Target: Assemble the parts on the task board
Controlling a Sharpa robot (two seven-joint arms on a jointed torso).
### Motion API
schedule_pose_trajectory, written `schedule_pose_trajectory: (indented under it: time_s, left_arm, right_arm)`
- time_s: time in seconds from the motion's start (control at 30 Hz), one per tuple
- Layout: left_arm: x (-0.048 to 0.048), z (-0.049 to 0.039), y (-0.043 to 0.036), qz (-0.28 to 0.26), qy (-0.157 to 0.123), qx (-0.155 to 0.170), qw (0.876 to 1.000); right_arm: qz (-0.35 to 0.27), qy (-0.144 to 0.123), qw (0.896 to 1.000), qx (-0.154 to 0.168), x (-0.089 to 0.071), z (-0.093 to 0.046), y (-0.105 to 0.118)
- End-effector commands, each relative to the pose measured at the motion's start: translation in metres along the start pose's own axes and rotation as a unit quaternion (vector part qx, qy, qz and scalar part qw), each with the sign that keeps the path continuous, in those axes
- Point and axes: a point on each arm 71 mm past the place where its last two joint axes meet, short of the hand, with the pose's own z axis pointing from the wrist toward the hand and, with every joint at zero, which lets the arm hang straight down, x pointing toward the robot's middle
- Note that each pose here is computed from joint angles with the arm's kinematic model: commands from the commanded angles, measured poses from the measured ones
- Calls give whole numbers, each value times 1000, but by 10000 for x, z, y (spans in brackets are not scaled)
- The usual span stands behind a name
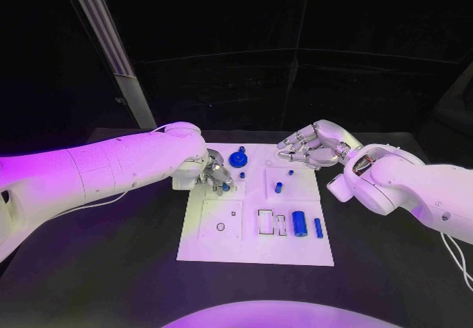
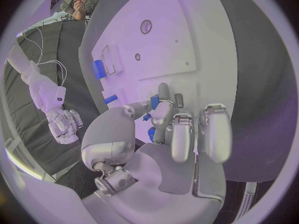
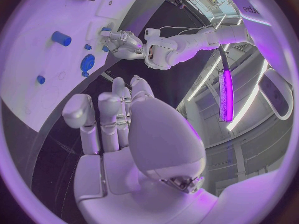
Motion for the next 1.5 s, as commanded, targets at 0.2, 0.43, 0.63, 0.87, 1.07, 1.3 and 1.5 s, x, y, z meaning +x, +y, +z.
schedule_pose_trajectory:
  time_s: [0.2, 0.43, 0.63, 0.87, 1.07, 1.3, 1.5]
  left_arm:
    - [-2, 1, 8, 1, 4, -6, 1000]
    - [-11, 2, 18, -2, 0, -7, 1000]
    - [-13, 0, 22, -3, -1, -7, 1000]
    - [-15, -9, 35, -7, -6, -4, 1000]
    - [-56, -83, 71, -19, -22, 6, 1000]
    - [-249, -284, 34, -38, -46, 34, 998]
    - [-438, -450, 47, -49, -47, 49, 996]
  right_arm:
    - [1, 3, 1000, -4, 5, 6, 18]
    - [1, 4, 1000, -4, 11, 10, 20]
    - [1, 5, 1000, -4, 12, 12, 19]
    - [1, 6, 1000, -3, 13, 15, 16]
    - [2, 5, 1000, -2, 9, 23, 4]
    - [2, 3, 1000, 2, -10, 30, -23]
    - [2, 2, 1000, 5, -16, 42, -40]
